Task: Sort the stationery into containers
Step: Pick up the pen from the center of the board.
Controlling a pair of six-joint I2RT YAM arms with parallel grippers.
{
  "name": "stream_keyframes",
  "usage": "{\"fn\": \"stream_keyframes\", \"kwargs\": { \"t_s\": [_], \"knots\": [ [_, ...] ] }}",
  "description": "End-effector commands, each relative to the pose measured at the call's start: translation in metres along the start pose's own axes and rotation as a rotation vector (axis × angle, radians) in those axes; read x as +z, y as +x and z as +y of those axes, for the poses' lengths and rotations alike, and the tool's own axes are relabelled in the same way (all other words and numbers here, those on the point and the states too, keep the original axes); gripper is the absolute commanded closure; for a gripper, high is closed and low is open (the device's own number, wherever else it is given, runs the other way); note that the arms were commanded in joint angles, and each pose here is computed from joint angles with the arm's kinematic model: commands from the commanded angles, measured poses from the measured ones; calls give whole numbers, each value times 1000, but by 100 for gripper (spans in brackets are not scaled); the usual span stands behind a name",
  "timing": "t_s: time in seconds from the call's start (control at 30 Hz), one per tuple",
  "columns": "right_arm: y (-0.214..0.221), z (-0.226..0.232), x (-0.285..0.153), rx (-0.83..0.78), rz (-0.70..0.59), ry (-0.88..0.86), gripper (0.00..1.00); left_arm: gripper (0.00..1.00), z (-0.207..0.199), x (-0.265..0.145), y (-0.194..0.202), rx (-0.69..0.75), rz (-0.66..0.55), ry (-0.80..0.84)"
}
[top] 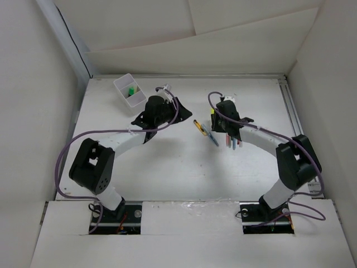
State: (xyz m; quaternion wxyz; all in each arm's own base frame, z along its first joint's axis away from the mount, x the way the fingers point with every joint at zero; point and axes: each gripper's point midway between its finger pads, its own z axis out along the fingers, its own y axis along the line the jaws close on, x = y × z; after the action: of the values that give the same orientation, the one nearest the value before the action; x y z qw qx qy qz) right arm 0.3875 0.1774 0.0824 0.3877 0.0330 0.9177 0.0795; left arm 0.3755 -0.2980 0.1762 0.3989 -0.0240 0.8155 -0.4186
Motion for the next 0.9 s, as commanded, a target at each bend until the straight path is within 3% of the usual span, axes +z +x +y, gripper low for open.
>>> {"fn": "stream_keyframes", "kwargs": {
  "t_s": [0.0, 0.37, 0.87],
  "knots": [
    [-27, 33, -24, -8, -92, -167, 91, 60, -20, -2, -21, -9, 14, 105],
    [-24, 76, -52, -58, -100, -415, 91, 51, -26, 13, -13, -20, 96, 147],
    [-15, 103, -67, -120, -90, -531, 91, 54, -2, 57, -14, 10, 118, 24]
  ]
}}
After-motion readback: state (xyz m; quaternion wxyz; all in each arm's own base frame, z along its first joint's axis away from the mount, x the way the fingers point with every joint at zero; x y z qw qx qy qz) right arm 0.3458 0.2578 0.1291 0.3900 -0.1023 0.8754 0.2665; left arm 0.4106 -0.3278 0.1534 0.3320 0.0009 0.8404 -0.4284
